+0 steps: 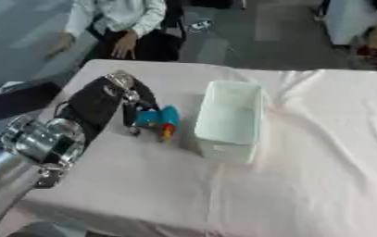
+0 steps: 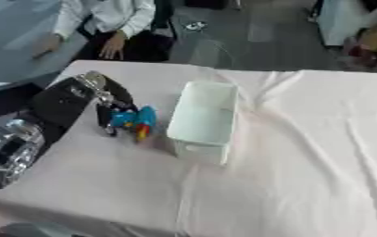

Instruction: Pick up objects on the table and place them in the box.

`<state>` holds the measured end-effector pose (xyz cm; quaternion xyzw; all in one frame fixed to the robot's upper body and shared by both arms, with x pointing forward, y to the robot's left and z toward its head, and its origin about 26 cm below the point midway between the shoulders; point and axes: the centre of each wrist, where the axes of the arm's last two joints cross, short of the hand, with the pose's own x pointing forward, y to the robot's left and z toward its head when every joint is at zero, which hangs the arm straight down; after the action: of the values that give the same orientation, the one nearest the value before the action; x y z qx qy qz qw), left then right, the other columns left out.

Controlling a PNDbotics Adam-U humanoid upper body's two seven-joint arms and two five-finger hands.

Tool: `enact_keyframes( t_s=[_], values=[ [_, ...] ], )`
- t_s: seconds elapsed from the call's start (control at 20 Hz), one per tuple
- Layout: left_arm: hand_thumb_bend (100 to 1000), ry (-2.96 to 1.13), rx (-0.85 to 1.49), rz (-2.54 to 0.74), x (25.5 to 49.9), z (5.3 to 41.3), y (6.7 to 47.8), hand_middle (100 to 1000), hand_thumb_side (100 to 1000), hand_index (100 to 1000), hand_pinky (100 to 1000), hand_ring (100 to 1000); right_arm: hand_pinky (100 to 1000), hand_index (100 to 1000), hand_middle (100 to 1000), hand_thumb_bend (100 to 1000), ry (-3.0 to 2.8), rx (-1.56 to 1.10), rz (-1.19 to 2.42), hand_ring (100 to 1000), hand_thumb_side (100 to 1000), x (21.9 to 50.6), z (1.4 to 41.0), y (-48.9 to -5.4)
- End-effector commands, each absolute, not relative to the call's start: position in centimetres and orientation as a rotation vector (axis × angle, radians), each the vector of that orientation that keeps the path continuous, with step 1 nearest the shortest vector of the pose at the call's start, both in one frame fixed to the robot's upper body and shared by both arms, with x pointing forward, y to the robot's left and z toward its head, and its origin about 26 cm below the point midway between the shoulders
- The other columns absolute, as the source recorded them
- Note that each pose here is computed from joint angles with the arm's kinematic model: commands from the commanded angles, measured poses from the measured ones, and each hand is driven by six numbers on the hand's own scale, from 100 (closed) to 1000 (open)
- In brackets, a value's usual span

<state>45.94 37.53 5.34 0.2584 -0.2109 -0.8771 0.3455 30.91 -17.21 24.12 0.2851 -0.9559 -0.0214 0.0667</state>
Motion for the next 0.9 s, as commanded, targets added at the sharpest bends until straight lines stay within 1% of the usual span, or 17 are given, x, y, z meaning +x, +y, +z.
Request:
enact_keyframes(
  t_s=[0.05, 0.1, 0.15, 0.2, 0.25, 0.3, 0.35, 0.4, 0.45, 0.5, 0.6, 0.9],
  values=[
    [144, -0.572, 0.750, -2.284, 46.1, 6.5, 38.3, 484, 461, 839, 100, 423, 314, 617, 461, 100, -2.911, 0.869, -0.054, 376, 1000, 30.7, 24.9, -17.2],
    [100, -0.578, 0.755, -2.283, 46.0, 6.3, 38.4, 463, 487, 773, 100, 403, 315, 617, 461, 100, -2.911, 0.869, -0.054, 376, 1000, 30.7, 24.9, -17.2],
    [102, -0.588, 0.760, -2.280, 45.9, 6.1, 38.5, 475, 465, 809, 100, 414, 315, 617, 461, 100, -2.911, 0.869, -0.055, 376, 1000, 30.7, 24.9, -17.2],
    [100, -0.596, 0.765, -2.279, 45.8, 6.0, 38.6, 398, 603, 649, 100, 345, 315, 617, 461, 100, -2.911, 0.869, -0.055, 376, 1000, 30.7, 24.9, -17.2],
    [100, -0.632, 0.776, -2.269, 45.8, 5.9, 38.6, 398, 603, 649, 100, 345, 315, 617, 461, 100, -2.911, 0.869, -0.055, 376, 1000, 30.7, 24.9, -17.2],
    [100, -0.661, 0.786, -2.262, 45.7, 5.9, 38.7, 301, 577, 531, 100, 263, 314, 617, 461, 100, -2.911, 0.869, -0.055, 376, 1000, 30.7, 24.9, -17.2],
    [100, -0.695, 0.796, -2.257, 45.7, 5.8, 38.7, 248, 560, 487, 100, 219, 314, 617, 461, 100, -2.911, 0.869, -0.055, 376, 1000, 30.7, 24.9, -17.2],
    [100, -0.726, 0.805, -2.254, 45.6, 5.8, 38.8, 200, 548, 454, 100, 187, 314, 617, 461, 100, -2.911, 0.869, -0.055, 376, 1000, 30.7, 24.9, -17.2],
    [100, -0.755, 0.814, -2.252, 45.6, 5.8, 38.9, 200, 548, 454, 100, 187, 314, 617, 461, 100, -2.910, 0.869, -0.055, 376, 1000, 30.7, 24.9, -17.2],
    [100, -0.796, 0.825, -2.244, 45.6, 5.8, 38.9, 100, 514, 333, 100, 100, 314, 617, 461, 100, -2.910, 0.869, -0.055, 375, 1000, 30.7, 24.9, -17.2],
    [100, -0.892, 0.855, -2.224, 45.7, 6.2, 39.0, 100, 517, 305, 100, 100, 314, 617, 461, 100, -2.910, 0.868, -0.055, 375, 1000, 30.7, 24.9, -17.2],
    [100, -1.144, 1.002, -2.147, 46.7, 9.2, 38.8, 100, 557, 264, 100, 100, 314, 617, 461, 100, -2.909, 0.867, -0.055, 375, 1000, 30.7, 24.8, -17.2]
  ],
)
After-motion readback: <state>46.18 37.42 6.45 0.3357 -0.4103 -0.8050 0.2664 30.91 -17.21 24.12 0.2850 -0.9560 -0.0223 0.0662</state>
